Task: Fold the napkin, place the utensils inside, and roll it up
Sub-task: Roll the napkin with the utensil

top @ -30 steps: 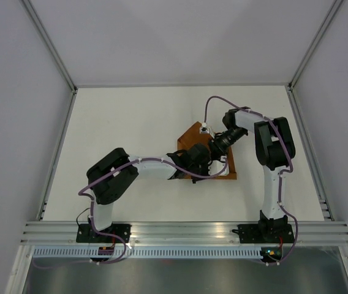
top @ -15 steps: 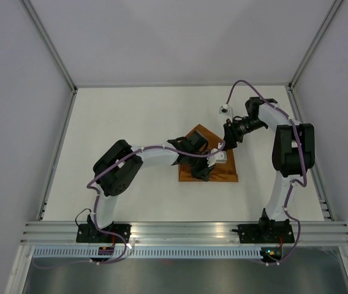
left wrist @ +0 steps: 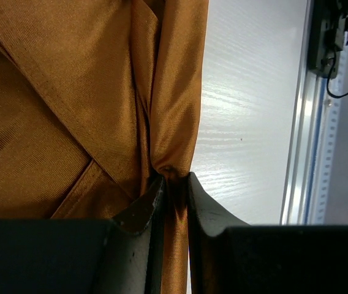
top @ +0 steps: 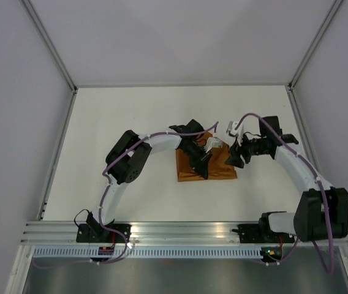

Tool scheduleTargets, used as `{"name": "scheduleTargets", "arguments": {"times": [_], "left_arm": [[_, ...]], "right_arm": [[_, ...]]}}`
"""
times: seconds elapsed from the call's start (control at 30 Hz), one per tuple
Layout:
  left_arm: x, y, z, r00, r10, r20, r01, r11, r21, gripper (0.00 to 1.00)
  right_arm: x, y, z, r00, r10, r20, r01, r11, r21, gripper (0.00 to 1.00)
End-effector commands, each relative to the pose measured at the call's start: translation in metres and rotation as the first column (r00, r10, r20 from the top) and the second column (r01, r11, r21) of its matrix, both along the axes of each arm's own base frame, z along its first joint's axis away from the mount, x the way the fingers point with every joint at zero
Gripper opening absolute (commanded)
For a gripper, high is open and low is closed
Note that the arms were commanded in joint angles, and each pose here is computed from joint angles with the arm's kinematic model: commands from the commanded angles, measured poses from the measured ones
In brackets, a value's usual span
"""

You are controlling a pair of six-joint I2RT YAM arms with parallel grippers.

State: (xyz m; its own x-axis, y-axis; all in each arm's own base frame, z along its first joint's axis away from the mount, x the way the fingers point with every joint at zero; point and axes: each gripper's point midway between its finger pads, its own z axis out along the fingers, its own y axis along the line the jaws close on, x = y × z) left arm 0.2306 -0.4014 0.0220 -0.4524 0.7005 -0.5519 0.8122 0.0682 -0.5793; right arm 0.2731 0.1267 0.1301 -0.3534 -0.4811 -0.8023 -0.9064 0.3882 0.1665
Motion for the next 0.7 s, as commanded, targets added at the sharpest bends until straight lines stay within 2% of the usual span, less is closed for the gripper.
{"name": "scheduleTargets", "arguments": {"times": [0.0, 0.07, 0.13, 0.3, 0.67], "left_arm": [[-0.009, 0.02, -0.021, 0.982, 0.057, -0.181, -0.036, 0.993, 0.117, 0.02], [-0.009, 0.021, -0.022, 0.976, 0.066, -0.206, -0.041, 0.992, 0.123, 0.02], [-0.009, 0.02, -0.024, 0.971, 0.072, -0.228, -0.045, 0.991, 0.125, 0.02], [-0.01, 0.019, -0.026, 0.964, 0.082, -0.252, -0.048, 0.989, 0.137, 0.02], [-0.01, 0.018, -0.03, 0.958, 0.088, -0.274, -0.049, 0.988, 0.144, 0.02]], "right_arm": [[0.008, 0.016, -0.004, 0.954, 0.07, 0.293, -0.034, 0.991, -0.127, 0.63], [-0.002, 0.018, -0.027, 0.941, 0.082, 0.329, -0.017, 0.98, -0.197, 0.65], [-0.015, 0.035, -0.033, 0.92, 0.146, 0.364, -0.064, 0.972, -0.228, 0.66], [-0.03, 0.051, -0.065, 0.898, 0.239, 0.37, -0.112, 0.936, -0.332, 0.66], [-0.041, 0.074, -0.099, 0.863, 0.321, 0.389, -0.145, 0.897, -0.418, 0.65]]}}
